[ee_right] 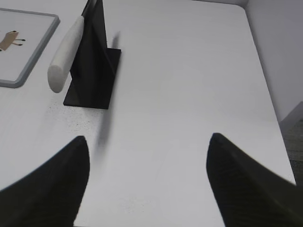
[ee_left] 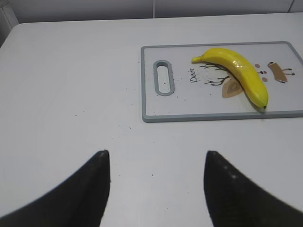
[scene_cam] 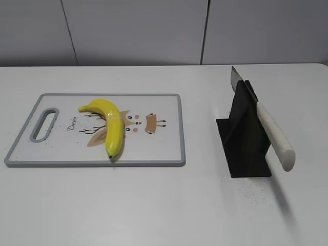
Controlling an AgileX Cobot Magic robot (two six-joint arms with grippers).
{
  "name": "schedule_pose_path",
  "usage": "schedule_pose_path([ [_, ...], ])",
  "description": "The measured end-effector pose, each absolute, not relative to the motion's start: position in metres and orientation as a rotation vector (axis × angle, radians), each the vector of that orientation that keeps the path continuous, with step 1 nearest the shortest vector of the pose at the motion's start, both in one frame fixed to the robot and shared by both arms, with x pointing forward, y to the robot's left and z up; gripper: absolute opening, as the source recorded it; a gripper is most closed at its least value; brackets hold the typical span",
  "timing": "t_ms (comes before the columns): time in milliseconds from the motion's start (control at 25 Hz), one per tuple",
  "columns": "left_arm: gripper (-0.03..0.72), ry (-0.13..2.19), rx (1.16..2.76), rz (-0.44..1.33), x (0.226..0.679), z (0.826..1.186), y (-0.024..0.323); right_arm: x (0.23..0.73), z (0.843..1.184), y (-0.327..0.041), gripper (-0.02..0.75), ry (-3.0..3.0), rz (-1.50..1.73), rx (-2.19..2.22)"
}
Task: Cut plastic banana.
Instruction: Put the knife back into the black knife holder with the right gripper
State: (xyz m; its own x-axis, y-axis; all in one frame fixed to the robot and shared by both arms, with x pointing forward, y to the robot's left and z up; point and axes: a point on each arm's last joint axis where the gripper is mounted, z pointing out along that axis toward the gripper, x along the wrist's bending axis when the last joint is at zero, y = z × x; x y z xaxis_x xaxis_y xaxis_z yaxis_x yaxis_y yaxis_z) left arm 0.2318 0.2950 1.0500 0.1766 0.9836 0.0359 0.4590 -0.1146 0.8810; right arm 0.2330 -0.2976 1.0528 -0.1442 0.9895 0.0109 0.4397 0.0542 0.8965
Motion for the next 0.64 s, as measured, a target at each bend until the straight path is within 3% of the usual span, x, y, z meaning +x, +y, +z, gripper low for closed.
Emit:
schedule_pose_path([
  [640, 0.589, 1.385, 1.692, 0.87, 0.2318, 1.05, 0.295, 0.233, 1.0528, -0.2975, 0.581, 1.657, 1.04, 1.458],
])
